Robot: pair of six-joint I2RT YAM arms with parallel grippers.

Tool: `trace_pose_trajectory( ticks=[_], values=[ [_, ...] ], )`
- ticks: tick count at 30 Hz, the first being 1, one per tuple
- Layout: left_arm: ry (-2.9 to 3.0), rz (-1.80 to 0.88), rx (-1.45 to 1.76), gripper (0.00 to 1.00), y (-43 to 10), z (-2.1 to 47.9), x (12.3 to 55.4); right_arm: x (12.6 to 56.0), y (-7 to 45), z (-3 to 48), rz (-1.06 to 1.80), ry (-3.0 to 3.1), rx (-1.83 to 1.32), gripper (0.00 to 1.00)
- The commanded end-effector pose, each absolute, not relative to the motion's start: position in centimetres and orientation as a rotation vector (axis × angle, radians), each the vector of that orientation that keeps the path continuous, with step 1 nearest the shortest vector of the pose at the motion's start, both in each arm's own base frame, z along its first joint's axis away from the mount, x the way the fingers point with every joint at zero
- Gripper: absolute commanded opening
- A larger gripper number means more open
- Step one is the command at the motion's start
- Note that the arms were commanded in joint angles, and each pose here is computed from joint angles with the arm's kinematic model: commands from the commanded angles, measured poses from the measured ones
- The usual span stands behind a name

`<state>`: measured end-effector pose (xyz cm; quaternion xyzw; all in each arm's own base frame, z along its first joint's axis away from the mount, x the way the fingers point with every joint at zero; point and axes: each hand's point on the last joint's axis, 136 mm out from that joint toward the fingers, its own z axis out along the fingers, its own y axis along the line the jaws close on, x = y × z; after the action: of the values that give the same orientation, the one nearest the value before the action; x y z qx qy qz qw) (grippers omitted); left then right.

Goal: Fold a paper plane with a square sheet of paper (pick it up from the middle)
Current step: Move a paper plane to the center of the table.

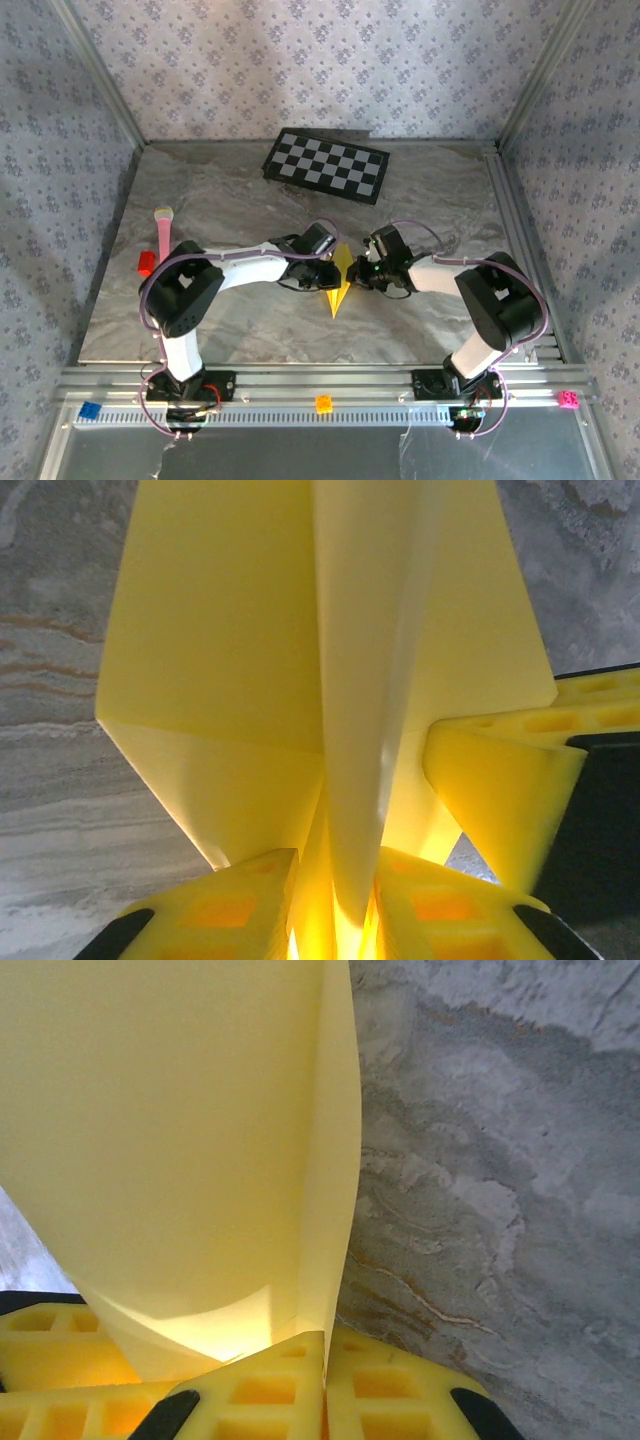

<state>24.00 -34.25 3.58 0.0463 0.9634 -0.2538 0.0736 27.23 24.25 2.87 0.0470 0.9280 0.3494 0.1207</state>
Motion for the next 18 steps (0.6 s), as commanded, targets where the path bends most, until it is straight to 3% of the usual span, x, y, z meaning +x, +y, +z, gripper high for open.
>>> trace_pose_trajectory(
  ticks=[1, 18],
  values=[
    [2.890, -0.789, 0.178, 0.26, -35.3, 3.9, 24.1, 26.9, 24.0, 2.3, 1.032, 2.734, 0.169, 0.08],
    [2.934, -0.667, 0.212, 0.17, -35.1, 2.8, 24.1, 27.0, 24.0, 2.6, 1.037, 2.727, 0.170, 0.09]
  ],
)
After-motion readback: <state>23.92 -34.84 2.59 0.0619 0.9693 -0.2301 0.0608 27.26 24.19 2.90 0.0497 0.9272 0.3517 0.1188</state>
